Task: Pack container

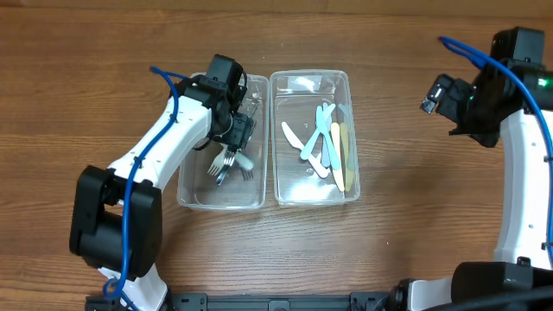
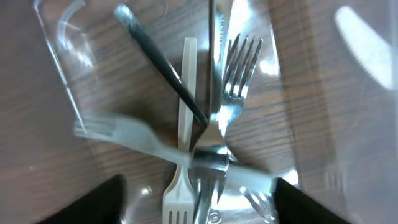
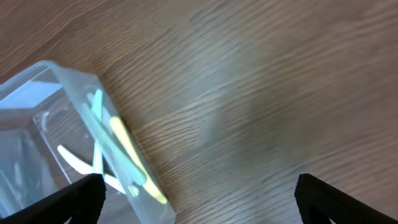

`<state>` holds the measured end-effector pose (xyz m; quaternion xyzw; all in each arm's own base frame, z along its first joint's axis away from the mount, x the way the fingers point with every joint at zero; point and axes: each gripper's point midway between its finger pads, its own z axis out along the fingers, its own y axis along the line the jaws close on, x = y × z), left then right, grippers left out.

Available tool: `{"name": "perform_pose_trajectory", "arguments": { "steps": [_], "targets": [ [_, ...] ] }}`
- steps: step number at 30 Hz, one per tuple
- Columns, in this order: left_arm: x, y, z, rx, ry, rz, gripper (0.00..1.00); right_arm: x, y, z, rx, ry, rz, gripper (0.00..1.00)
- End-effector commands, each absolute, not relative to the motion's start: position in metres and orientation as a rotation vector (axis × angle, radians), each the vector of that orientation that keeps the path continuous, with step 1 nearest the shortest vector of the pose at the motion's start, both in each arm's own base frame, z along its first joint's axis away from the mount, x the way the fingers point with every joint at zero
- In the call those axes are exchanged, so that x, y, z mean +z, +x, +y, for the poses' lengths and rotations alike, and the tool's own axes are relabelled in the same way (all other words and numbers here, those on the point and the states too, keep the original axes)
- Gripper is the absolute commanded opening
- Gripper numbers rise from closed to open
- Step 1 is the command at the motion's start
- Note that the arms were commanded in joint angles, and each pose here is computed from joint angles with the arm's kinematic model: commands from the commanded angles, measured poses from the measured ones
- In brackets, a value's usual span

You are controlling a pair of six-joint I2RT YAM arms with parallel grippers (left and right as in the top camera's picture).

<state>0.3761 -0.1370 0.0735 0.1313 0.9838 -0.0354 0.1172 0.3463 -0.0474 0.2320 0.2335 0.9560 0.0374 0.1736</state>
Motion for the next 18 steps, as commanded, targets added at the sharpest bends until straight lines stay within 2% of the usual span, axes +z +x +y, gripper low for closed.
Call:
{"name": "perform_pose_trajectory", "arguments": {
  "steps": [1,4,7,11,14,18],
  "targets": [
    [0.153,0.394,-0.134,-0.097,0.377,2.671,1.00,0.234,0.357,-0.016,0.112,0.471,2.719,1.00],
    [0.203,0.403,-0.120,-0.065,0.308,2.523,1.00,0.246,0.382,0.011,0.105,0.326,2.628,1.00],
    [0.258,0.429,-0.103,-0.085,0.213,2.302,1.00,0.277,0.426,0.032,0.157,0.243,2.417,1.00],
    [0.294,0.459,-0.086,-0.062,0.149,2.126,1.00,0.310,0.458,0.041,0.226,0.197,2.236,1.00],
    [0.302,0.467,-0.057,0.098,0.102,2.088,1.00,0.306,0.457,0.036,0.165,0.150,2.250,1.00],
    [0.302,0.447,-0.033,0.201,0.016,2.132,1.00,0.299,0.439,0.020,0.072,0.249,2.304,1.00]
  ]
}}
